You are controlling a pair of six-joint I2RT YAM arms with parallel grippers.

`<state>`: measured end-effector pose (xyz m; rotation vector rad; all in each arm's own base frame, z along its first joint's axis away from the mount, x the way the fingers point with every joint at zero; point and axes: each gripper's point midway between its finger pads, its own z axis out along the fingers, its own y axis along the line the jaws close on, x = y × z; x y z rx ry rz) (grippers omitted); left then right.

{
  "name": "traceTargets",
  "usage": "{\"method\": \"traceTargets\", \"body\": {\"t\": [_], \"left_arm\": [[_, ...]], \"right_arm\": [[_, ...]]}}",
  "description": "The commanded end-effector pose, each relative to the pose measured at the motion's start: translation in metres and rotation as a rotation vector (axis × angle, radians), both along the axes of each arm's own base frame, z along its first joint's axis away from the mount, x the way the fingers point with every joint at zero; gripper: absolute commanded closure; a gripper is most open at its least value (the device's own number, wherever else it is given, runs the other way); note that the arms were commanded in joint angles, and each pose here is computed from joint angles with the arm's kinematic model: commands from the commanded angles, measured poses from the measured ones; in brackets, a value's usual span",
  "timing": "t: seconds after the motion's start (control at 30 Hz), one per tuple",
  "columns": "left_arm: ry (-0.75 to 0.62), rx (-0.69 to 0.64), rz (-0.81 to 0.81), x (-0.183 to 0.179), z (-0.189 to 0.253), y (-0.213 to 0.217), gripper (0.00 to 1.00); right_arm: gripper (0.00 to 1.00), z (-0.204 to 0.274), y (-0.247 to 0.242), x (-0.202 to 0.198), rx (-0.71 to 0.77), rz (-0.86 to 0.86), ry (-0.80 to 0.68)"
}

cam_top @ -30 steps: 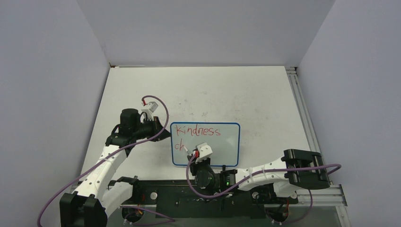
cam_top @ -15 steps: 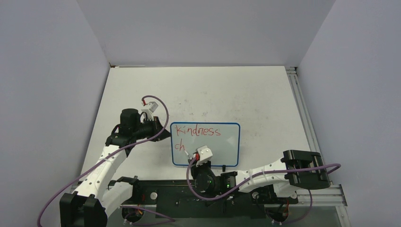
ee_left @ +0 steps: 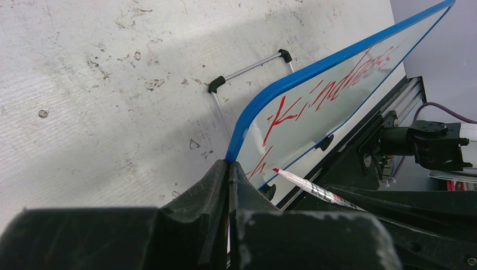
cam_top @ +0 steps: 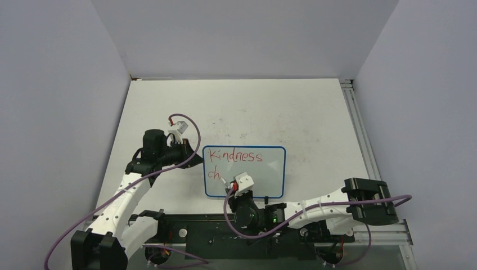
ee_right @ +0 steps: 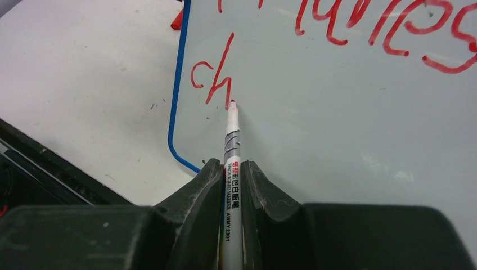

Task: Write a sentence on the whiteboard

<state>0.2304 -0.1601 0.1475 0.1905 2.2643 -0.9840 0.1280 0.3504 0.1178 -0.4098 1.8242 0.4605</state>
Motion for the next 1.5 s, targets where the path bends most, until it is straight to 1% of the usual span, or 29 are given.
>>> {"method": "traceTargets", "body": {"t": [0.0,0.1,0.57,1.07,1.47], "left_arm": [[-0.065,-0.012,-0.010,0.007,0.021,-0.003,1.00],[-0.063,-0.013,-0.013,0.006,0.021,-0.003,1.00],[-0.062,-0.013,-0.013,0.006,0.021,-0.003,1.00],[-0.062,-0.015,-0.015,0.006,0.021,-0.004,1.00],[-0.065,-0.016,-0.016,0.006,0.021,-0.004,1.00]], "right_arm": [[0.95,0.038,0.001,0.001,0.067,-0.003,-0.029],[0.95,0.041,-0.003,0.003,0.060,-0.012,-0.036],[0.95,0.024,-0.013,0.016,0.053,-0.050,-0.017],[0.95,0.014,-0.015,0.022,0.040,-0.065,0.000],[0.95,0.010,-0.003,0.021,0.019,-0.012,-0.004]]}}
